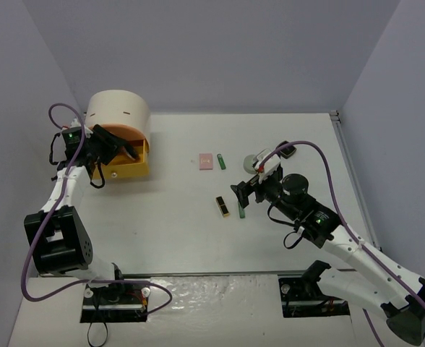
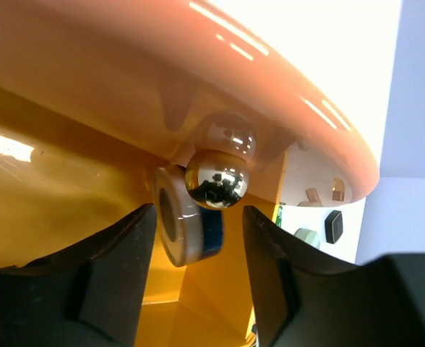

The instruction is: Organize the makeup

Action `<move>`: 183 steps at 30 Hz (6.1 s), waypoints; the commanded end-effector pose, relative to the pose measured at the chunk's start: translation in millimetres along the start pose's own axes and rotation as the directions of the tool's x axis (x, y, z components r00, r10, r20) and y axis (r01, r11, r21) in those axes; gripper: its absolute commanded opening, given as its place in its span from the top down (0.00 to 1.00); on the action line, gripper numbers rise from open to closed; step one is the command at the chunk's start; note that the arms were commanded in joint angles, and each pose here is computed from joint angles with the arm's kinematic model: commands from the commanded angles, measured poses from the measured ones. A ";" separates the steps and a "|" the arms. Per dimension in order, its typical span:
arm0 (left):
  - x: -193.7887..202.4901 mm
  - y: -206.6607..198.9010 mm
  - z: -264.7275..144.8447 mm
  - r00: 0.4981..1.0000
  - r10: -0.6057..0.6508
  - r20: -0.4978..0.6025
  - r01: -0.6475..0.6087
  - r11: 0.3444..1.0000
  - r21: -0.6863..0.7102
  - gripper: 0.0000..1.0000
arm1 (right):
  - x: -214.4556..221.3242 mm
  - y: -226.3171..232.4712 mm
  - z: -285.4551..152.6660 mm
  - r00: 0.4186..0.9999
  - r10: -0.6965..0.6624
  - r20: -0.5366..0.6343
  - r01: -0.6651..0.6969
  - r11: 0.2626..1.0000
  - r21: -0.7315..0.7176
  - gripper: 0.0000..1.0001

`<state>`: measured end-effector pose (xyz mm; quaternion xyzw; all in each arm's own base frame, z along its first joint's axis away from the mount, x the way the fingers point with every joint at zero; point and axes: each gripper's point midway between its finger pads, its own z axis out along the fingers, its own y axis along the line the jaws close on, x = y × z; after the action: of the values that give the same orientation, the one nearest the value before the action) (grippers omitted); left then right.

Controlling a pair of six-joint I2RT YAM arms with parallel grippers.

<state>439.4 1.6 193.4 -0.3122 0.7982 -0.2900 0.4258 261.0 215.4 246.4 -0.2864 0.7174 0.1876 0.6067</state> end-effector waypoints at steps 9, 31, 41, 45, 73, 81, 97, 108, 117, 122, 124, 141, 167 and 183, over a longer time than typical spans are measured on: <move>-32.6 -27.8 -18.2 0.996 0.037 0.079 -0.038 0.999 0.008 0.28 | -26.9 -13.1 -1.7 0.996 0.014 0.090 -0.020 0.998 0.066 0.00; -37.1 -88.6 -139.2 0.927 0.326 0.184 -0.327 0.945 -0.028 0.07 | 35.0 -133.5 39.5 0.940 0.330 -0.091 -0.254 0.850 0.462 0.00; 45.8 -74.9 -147.0 0.793 0.606 0.066 -0.606 0.795 -0.017 0.03 | 80.2 -167.5 97.6 0.910 0.321 -0.262 -0.183 0.879 0.441 0.00; 77.8 -62.4 -139.2 0.789 0.611 0.066 -0.614 0.788 0.052 0.03 | 114.2 -170.1 129.3 0.889 0.263 -0.374 -0.127 0.928 0.351 0.00; 102.3 -36.5 -125.2 0.780 0.626 -0.006 -0.625 0.779 0.057 0.03 | 203.0 -173.6 167.6 0.777 0.298 -0.554 -0.146 0.942 0.302 0.08; 103.3 -37.1 -125.4 0.783 0.621 -0.008 -0.620 0.782 0.062 0.03 | 203.0 -174.7 165.1 0.773 0.297 -0.561 -0.137 0.941 0.310 0.36; 104.7 -108.4 -148.0 0.849 0.524 -0.062 -0.490 0.828 0.273 0.03 | 44.2 -39.2 150.3 0.948 -0.055 -0.313 0.035 0.997 -0.069 0.74; 135.0 -170.1 -177.7 0.884 0.442 -0.152 -0.328 0.818 0.472 0.03 | -65.3 122.5 95.0 0.985 -0.151 0.084 0.173 0.899 -0.404 0.73; 169.2 -176.9 -186.6 0.864 0.454 -0.220 -0.296 0.810 0.506 0.03 | -91.8 143.4 71.5 0.975 -0.125 0.183 0.196 0.874 -0.445 0.72; 185.3 -171.5 -186.6 0.847 0.469 -0.252 -0.301 0.812 0.500 0.05 | -96.6 140.7 64.4 0.971 -0.123 0.204 0.203 0.876 -0.437 0.72; 191.4 -169.2 -185.5 0.839 0.474 -0.266 -0.303 0.814 0.495 0.07 | -98.2 139.0 62.3 0.970 -0.123 0.211 0.205 0.879 -0.431 0.72; 201.0 -190.5 -184.1 0.854 0.473 -0.217 -0.284 0.773 0.568 0.89 | -89.8 133.7 64.1 0.973 -0.119 0.198 0.193 0.891 -0.411 0.60; 29.8 -106.7 -117.0 0.958 0.274 0.089 -0.284 0.948 0.144 1.00 | -36.2 10.5 28.2 0.997 -0.027 0.066 0.029 0.999 -0.036 0.00; -69.7 -27.9 -73.1 0.962 0.021 0.272 0.008 0.995 -0.103 0.98 | -21.7 -23.2 5.0 0.998 0.005 0.057 -0.013 0.989 0.144 0.00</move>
<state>389.0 29.2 231.4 -0.3445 0.8038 -0.1892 0.4466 274.6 215.7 240.6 -0.2756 0.7323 0.1534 0.6036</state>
